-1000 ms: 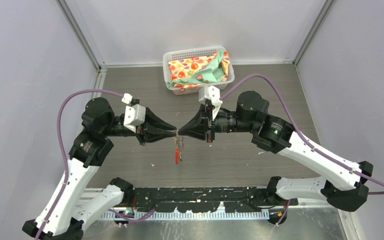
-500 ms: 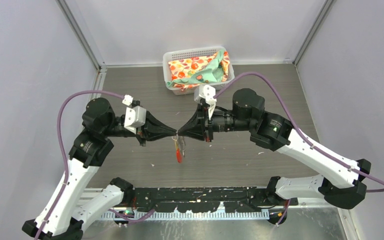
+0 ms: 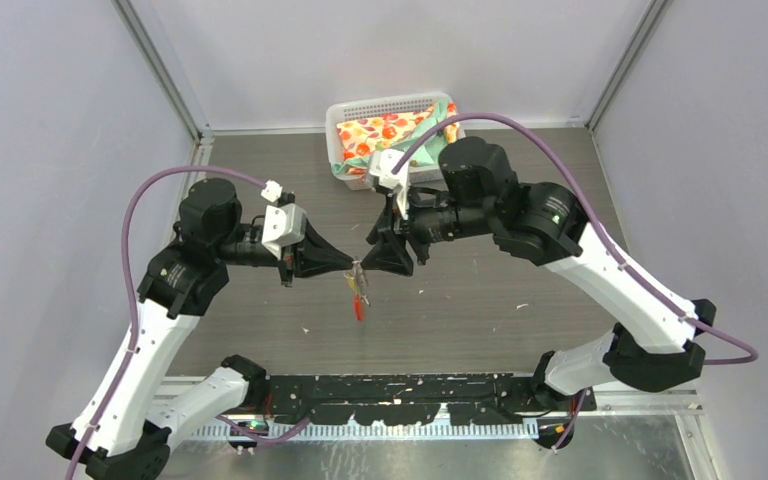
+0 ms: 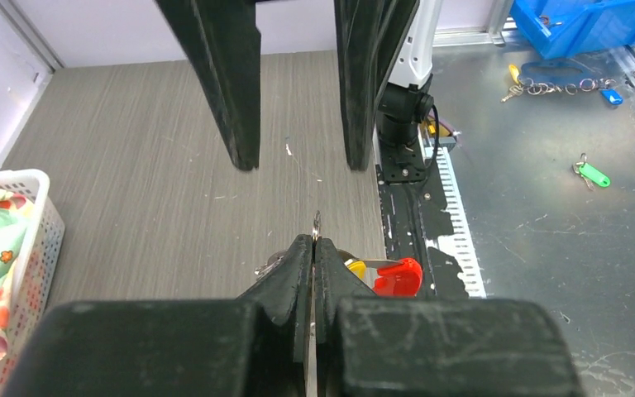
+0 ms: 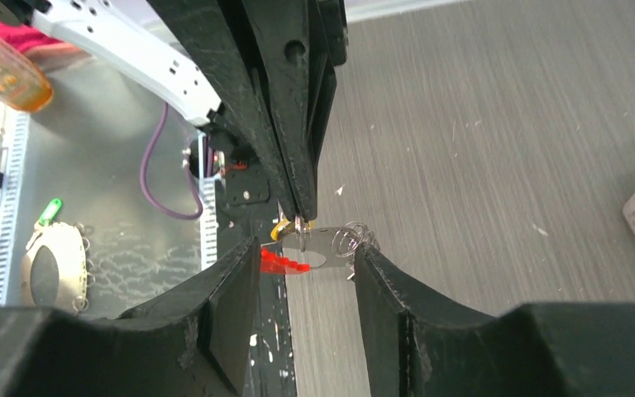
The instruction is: Put the keys on the keyring
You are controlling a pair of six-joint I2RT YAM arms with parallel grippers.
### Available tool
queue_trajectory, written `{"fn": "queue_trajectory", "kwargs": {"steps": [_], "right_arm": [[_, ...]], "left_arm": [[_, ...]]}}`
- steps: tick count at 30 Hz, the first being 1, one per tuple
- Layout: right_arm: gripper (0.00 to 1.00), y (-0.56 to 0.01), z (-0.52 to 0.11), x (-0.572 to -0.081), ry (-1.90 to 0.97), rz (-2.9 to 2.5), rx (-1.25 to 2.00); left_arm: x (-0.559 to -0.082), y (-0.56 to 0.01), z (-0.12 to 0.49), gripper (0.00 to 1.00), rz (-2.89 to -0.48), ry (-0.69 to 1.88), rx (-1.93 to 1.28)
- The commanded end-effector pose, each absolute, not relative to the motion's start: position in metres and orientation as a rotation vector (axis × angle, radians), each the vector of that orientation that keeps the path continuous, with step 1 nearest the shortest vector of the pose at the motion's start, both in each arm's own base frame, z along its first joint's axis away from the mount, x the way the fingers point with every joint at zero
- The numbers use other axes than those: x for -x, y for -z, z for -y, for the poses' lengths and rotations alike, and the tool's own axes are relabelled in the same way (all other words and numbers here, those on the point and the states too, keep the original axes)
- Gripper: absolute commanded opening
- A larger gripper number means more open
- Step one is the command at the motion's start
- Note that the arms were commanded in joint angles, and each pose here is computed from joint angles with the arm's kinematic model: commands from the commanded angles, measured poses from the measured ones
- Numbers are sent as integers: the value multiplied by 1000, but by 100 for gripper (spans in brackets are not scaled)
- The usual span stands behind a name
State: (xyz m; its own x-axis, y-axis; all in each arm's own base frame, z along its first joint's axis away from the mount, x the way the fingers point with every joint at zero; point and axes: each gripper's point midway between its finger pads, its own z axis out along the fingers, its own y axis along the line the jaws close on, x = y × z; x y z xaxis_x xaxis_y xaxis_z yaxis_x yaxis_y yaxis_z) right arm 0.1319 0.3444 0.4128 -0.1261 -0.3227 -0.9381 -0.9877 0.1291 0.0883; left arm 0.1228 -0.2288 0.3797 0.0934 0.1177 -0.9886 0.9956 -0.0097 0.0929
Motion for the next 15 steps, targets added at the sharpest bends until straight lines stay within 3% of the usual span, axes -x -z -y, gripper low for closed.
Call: {"fn": "queue_trajectory", "kwargs": {"steps": [1,7,15], "right_arm": [[51,-398,-342,-130,-999,-1651,1394],[46,-396,-349,-135,-982,-1652,1420],[33,-387,-355,-138,-977,-1688,1452]], "left_arm": [[-121,-391,228,0,-1189,1071,-1354],[-120,-389,229,1,-1195,1095,-1362],[-122,-390,231,1,-1193,1098,-1366]]}}
